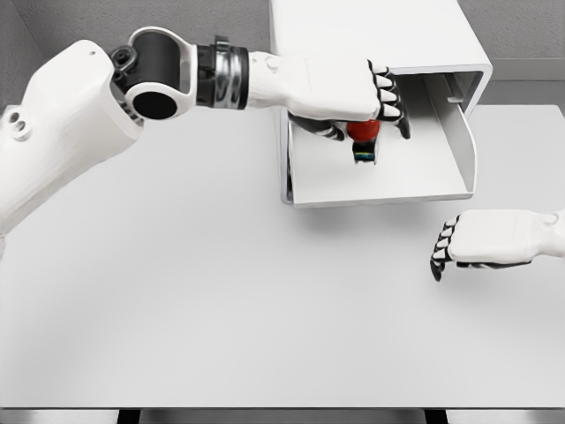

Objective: Slide open multi-storey tabletop storage cabinets and put open load switch and slide close multi-storey tabletop storage cabinets

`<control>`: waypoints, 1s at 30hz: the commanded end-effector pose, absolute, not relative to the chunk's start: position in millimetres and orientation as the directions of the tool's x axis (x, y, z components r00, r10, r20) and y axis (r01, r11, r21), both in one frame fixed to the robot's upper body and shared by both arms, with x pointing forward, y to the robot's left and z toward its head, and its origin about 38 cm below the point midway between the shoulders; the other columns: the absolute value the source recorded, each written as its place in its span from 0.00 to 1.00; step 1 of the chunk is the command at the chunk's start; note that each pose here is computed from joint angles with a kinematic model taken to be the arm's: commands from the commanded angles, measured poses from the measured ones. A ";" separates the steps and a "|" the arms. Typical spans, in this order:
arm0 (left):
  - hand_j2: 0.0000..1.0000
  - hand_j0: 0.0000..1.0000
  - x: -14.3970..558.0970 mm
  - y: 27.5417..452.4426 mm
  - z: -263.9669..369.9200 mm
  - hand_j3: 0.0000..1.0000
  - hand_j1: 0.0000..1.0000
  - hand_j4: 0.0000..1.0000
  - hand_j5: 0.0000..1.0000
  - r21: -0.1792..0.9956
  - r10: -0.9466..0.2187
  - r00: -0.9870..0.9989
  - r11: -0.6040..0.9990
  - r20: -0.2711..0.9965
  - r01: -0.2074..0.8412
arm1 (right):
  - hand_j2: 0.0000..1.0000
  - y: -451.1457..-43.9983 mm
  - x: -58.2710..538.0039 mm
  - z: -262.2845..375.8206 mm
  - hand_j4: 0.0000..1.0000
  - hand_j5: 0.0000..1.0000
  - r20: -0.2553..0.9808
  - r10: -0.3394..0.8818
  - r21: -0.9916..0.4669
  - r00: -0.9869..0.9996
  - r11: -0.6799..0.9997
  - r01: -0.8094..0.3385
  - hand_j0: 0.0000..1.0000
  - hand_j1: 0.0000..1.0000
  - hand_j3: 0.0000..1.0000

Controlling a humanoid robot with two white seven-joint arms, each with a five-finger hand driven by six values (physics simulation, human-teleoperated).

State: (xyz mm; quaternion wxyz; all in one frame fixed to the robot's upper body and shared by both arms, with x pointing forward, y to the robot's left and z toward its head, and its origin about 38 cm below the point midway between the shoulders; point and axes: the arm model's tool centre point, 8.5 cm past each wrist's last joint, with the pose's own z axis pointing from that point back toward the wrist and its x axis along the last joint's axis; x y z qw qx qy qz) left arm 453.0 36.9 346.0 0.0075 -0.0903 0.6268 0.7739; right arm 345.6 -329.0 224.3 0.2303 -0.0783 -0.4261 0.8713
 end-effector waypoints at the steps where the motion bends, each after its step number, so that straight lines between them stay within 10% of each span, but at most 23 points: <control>1: 1.00 1.00 453.0 35.1 346.6 1.00 1.00 1.00 1.00 0.971 -0.102 -0.985 -0.206 -0.143 -0.119 | 0.53 -324.8 346.9 224.4 0.53 0.53 0.064 0.463 -0.785 -0.884 -0.524 -0.331 0.53 0.53 0.53; 18: 1.00 1.00 407.7 20.6 364.8 1.00 1.00 1.00 1.00 0.972 0.036 -0.982 -0.146 -0.183 -0.186 | 0.53 -308.2 355.4 234.0 0.53 0.53 0.061 0.439 -0.827 -0.896 -0.481 -0.292 0.53 0.53 0.53; 30: 1.00 1.00 407.2 136.1 369.7 1.00 1.00 1.00 1.00 0.976 -0.114 -0.985 -0.193 -0.126 -0.103 | 0.53 -302.1 357.9 233.7 0.53 0.53 0.061 0.430 -0.837 -0.901 -0.470 -0.281 0.53 0.53 0.53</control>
